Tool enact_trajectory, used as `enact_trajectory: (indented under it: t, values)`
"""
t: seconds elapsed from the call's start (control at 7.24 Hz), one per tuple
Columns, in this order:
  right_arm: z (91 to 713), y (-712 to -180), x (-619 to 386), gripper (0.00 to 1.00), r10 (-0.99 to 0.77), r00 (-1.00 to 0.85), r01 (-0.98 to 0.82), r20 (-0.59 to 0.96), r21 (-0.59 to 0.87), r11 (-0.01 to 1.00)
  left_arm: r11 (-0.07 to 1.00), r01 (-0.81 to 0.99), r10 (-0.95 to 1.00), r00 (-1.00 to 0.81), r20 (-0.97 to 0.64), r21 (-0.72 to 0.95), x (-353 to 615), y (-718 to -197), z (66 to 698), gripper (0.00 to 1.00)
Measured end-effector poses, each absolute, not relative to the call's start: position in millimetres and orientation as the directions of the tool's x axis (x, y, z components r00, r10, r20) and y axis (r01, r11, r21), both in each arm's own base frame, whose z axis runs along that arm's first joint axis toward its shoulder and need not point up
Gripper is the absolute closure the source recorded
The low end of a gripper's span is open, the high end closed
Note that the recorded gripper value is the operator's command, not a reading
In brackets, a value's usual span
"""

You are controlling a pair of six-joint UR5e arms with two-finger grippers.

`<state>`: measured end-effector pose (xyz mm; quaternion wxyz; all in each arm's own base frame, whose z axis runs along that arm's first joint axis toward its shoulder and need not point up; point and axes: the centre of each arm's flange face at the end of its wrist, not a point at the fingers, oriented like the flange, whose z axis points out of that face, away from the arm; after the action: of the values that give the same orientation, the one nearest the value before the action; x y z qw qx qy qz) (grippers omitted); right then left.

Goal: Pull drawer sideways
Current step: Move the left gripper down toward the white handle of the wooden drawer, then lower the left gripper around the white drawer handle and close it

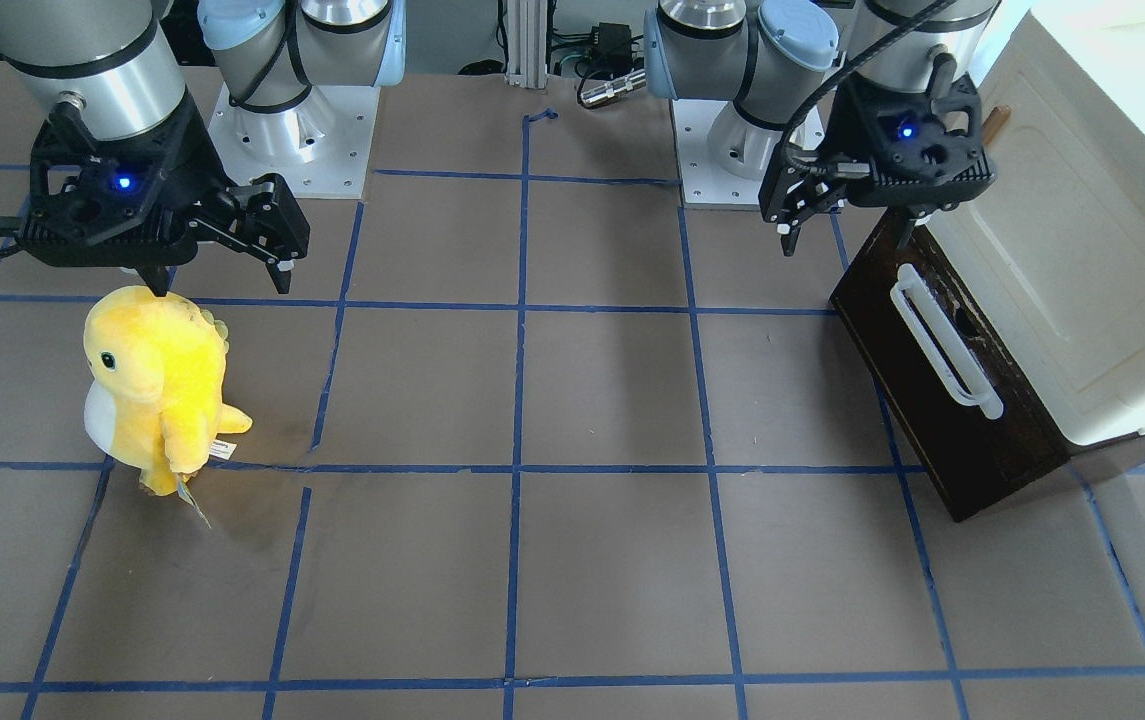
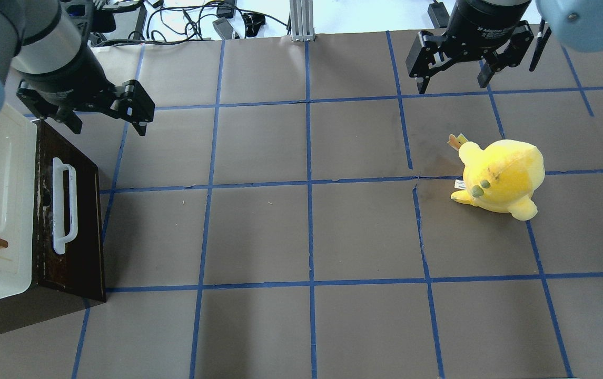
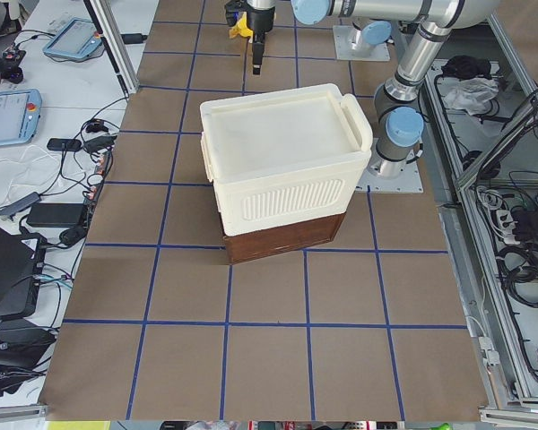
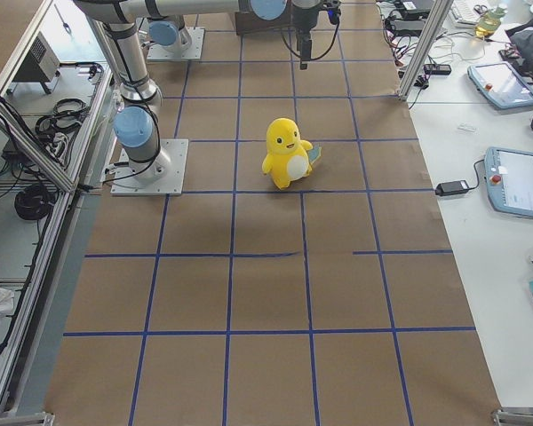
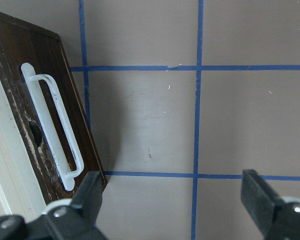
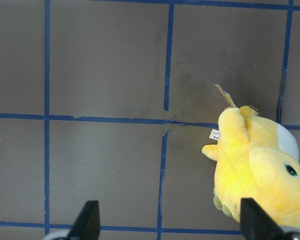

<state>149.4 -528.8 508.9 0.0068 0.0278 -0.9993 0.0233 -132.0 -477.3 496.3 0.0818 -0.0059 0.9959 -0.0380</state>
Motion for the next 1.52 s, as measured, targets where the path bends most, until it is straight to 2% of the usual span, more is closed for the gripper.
enact_trajectory:
  t: [0.41,0.83,1.52]
  values:
    - [508.9,-528.8,149.4,0.00,-0.055,-0.998,-0.056,0.015,-0.046,0.997,0.991,-0.116,-0.134,-0.885,-0.445,-0.068,-153.7,-500.6,425.9,0.00]
    - [508.9,-528.8,149.4,0.00,-0.055,-0.998,-0.055,0.015,-0.046,0.997,0.976,-0.203,-0.207,-0.767,-0.608,-0.075,-147.8,-520.9,369.9,0.00]
    - [508.9,-528.8,149.4,0.00,-0.055,-0.998,-0.056,0.015,-0.046,0.997,0.992,-0.119,-0.023,-0.512,-0.859,0.044,-125.0,-510.3,279.2,0.00]
